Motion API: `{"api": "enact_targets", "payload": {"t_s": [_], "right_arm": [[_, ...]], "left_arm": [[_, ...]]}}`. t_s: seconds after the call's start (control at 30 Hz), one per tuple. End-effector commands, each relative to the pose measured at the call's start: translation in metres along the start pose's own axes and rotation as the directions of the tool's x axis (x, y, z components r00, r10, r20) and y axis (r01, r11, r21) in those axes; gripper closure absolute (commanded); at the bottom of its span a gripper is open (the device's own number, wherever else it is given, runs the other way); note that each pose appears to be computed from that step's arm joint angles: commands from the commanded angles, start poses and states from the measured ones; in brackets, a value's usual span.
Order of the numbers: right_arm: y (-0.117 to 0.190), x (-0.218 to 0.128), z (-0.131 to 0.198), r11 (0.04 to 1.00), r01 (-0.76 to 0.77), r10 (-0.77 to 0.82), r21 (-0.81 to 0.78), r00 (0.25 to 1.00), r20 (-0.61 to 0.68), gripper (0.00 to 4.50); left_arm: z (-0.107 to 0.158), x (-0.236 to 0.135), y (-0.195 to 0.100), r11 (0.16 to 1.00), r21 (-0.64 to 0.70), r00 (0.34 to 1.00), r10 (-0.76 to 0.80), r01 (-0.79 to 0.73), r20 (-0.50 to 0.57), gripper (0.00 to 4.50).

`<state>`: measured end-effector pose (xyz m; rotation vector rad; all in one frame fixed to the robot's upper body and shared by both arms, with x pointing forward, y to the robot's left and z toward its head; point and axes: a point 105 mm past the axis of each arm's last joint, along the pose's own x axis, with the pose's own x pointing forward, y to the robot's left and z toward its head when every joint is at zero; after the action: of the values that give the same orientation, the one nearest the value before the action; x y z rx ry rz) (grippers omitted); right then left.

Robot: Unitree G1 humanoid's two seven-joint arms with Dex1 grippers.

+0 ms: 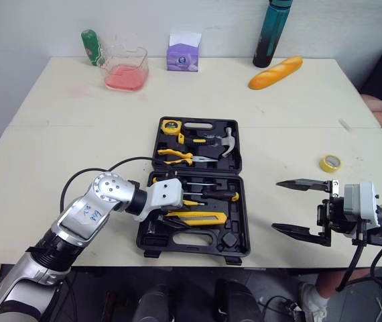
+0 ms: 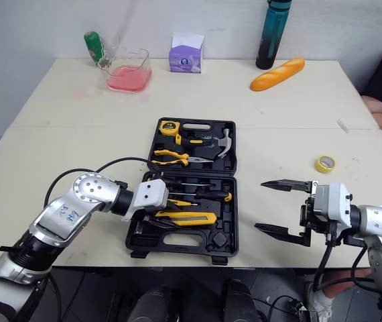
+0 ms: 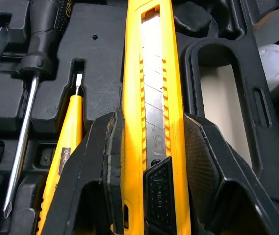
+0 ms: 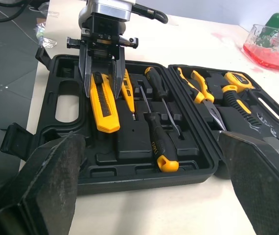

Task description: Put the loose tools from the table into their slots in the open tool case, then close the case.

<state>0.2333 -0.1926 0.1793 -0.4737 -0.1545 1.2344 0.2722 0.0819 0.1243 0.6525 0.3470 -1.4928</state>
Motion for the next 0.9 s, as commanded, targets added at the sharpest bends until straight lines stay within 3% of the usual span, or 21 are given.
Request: {"api": "enact_targets", "payload": {"t_s": [0.03, 0.17, 0.2, 0.37, 0.63, 0.9], "right_arm": [[-0.001, 0.001, 0.009, 0.999, 0.005, -0.005, -0.035, 1.0, 0.017, 0.0], [-0.001, 0.004, 0.013, 0.999, 0.006, -0.005, -0.039, 1.0, 0.021, 0.0], [-0.002, 0.005, 0.014, 0.999, 0.005, -0.004, -0.04, 1.0, 0.021, 0.0], [-0.002, 0.006, 0.014, 0.999, 0.007, -0.006, -0.037, 1.0, 0.02, 0.0], [-0.003, 0.007, 0.01, 1.0, 0.007, -0.006, -0.031, 1.0, 0.019, 0.0], [-0.005, 0.003, 0.007, 0.999, 0.026, -0.025, -0.028, 1.0, 0.015, 0.0]], "left_arm": [[-0.008, 0.002, -0.005, 1.0, 0.012, 0.998, -0.028, 0.028, -0.05, 3.24], [-0.006, 0.003, -0.004, 0.999, -0.014, 0.998, -0.04, 0.04, -0.044, 3.24], [-0.003, 0.003, -0.005, 0.999, 0.002, 0.998, -0.049, 0.049, -0.025, 2.21], [0.005, 0.004, -0.001, 0.998, 0.055, 1.0, -0.015, 0.014, 0.022, 0.08], [0.013, -0.007, 0.003, 0.995, 0.102, 0.997, -0.029, 0.02, 0.078, 0.02], [0.036, -0.028, 0.013, 0.986, 0.15, 0.968, 0.027, -0.066, 0.249, 0.02]]}}
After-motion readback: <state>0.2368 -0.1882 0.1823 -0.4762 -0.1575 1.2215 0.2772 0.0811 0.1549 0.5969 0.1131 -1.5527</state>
